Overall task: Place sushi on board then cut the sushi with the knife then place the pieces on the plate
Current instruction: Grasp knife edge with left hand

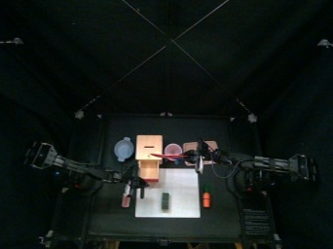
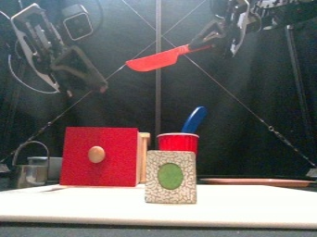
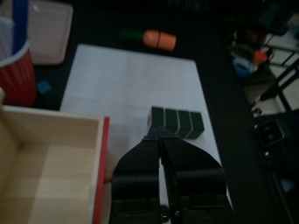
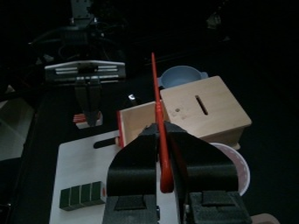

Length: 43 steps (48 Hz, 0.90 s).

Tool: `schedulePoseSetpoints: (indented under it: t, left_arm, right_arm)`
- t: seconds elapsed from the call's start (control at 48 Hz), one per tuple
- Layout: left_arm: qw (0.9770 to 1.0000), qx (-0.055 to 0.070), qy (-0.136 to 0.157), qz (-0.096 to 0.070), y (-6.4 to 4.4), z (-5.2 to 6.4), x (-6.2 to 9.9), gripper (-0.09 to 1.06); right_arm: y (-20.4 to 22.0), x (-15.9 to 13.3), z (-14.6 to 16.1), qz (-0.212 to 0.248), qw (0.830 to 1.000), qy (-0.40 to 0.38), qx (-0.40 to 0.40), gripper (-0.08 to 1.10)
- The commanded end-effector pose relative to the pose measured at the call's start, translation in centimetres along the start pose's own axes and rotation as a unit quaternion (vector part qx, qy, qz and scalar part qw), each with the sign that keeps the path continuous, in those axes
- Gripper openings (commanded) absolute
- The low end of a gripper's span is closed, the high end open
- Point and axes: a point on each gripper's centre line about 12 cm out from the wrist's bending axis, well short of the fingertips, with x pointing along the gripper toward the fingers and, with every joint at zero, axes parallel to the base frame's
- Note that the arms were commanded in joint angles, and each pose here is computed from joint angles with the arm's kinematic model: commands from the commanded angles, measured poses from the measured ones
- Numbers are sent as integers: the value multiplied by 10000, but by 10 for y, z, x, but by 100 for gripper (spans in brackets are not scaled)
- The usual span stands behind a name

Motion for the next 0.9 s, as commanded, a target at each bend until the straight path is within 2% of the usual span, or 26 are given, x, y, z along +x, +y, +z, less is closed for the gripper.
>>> schedulePoseSetpoints:
  t: [0.021, 0.146, 0.271, 0.333, 0.438, 0.5, 0.729, 0.812, 0.896]
  left_arm:
    - [9998, 113, 152, -65, -6, 11, 7, 31]
    - [9974, 336, 642, -38, -4, 3, 18, 31]
    - [9950, 469, 883, 70, 4, -1, 33, 31]
    - [9931, 596, 1006, 112, 7, -3, 40, 31]
    - [9906, 771, 1110, 197, 15, 1, 44, 31]
    - [9894, 834, 1166, 249, 20, 2, 44, 31]
    - [9819, 1099, 1476, 453, 38, 1, 42, 32]
    - [9795, 1230, 1515, 506, 42, 5, 42, 32]
    - [9784, 1370, 1450, 545, 45, 12, 42, 32]
  right_arm:
    - [1, -8, 10, 16, 9998, -220, 9, 37]
    - [1, -10, 8, 9, 9996, -272, 32, 37]
    - [1, -9, 6, 5, 9996, -284, 30, 37]
    - [1, -10, 6, 5, 9996, -284, 30, 37]
    - [1, -11, 3, 4, 9996, -269, 37, 37]
    - [1, -12, 2, 0, 9996, -276, 38, 37]
    - [1, -12, -3, -6, 9996, -266, 59, 37]
    - [1, -11, -3, 1, 9996, -266, 57, 37]
    - [2, -11, -4, 6, 9997, -257, 55, 37]
